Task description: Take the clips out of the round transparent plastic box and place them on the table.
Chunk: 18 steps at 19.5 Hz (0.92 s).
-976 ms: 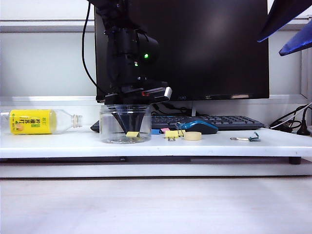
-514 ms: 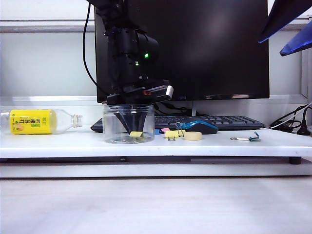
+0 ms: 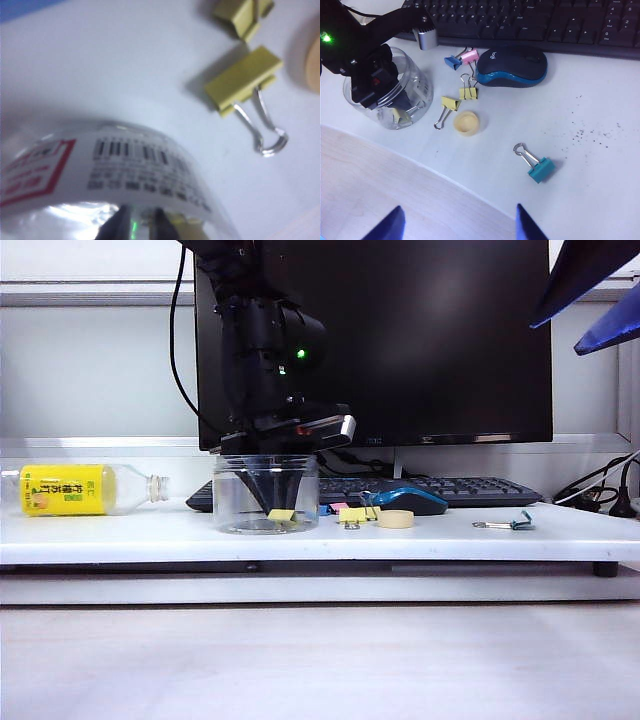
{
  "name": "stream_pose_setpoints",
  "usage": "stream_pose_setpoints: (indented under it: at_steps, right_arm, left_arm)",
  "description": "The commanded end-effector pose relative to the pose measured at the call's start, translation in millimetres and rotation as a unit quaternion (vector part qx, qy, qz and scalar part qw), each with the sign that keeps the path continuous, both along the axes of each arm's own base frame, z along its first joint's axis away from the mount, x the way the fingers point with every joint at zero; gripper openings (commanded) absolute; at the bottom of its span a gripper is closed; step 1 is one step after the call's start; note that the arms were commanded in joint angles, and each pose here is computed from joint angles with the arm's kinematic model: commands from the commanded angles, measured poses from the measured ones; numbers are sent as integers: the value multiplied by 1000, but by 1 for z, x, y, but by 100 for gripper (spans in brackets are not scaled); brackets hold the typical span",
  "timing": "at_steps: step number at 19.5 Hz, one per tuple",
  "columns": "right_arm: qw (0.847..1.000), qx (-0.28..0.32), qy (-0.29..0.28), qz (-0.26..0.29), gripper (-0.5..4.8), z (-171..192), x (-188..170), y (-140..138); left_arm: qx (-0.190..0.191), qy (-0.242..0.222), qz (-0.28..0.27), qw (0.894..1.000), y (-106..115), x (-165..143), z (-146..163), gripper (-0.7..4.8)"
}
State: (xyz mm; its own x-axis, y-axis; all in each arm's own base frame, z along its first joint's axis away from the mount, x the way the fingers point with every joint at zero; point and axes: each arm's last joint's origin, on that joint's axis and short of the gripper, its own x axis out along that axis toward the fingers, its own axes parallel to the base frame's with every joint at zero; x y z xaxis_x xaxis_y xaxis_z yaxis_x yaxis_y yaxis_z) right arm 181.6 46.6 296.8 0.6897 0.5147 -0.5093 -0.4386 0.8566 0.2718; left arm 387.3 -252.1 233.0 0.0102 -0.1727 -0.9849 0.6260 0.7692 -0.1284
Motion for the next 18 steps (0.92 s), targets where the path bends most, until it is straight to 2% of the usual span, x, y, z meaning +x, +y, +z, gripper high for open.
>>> stream_pose_setpoints:
  at_steps: [1,6,11,18]
  right_arm:
    - [1000,0,-9,1,284,3,0,0]
    - [1000,0,-9,1,284,3,0,0]
    - [1000,0,-9,1,284,3,0,0]
    - [1000,0,-10,0,284,3,0,0]
  left_arm:
    - [-11,-9,2,1000,-1,0,4,75]
    - [-32,-30,3,999,-1,-1,18,75]
    - [-49,-23,-6,998,-2,-2,19,76]
    - [-48,-24,-14,998,-3,-2,18,77]
